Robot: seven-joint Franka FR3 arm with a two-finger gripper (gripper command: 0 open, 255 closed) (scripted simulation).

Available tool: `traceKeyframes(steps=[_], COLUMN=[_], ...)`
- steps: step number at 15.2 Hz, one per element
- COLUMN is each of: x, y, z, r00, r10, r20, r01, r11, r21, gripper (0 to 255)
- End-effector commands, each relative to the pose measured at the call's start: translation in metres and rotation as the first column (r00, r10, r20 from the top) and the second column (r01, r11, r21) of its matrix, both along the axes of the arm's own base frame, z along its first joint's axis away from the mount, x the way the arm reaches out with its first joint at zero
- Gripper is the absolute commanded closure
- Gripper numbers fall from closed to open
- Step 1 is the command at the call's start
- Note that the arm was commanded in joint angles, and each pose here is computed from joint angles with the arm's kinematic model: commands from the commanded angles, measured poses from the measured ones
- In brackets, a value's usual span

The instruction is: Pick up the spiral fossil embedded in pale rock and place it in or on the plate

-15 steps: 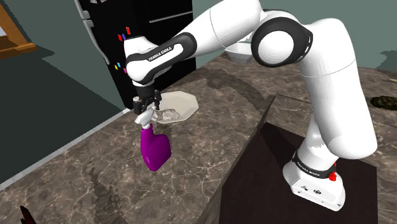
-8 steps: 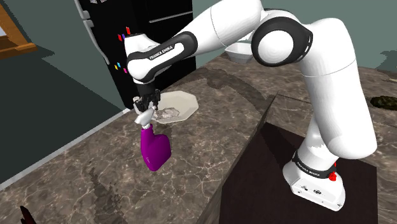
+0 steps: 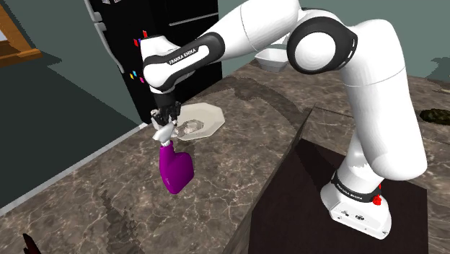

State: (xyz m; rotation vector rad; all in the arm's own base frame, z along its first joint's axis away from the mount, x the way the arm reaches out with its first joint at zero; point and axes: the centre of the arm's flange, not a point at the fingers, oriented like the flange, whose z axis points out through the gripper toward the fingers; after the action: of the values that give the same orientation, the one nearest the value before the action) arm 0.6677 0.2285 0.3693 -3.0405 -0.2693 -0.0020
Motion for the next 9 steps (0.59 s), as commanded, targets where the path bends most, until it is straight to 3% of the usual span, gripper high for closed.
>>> traceKeyframes(steps=[1,7,8,9], x=[-0.004,-0.003,-0.003,-0.038], y=[0.008,0.008,0.008,0.053], z=[-0.004,0.019,0.019,0.021], r00=[1.0,1.0,1.0,0.99], r10=[0.011,0.01,0.01,0.012], r20=[-0.027,-0.023,-0.023,0.139], r01=[-0.011,-0.01,-0.01,0.02], r11=[1.0,1.0,1.0,0.973], r21=[0.005,0.005,0.005,-0.231], gripper=[255,255,0,0])
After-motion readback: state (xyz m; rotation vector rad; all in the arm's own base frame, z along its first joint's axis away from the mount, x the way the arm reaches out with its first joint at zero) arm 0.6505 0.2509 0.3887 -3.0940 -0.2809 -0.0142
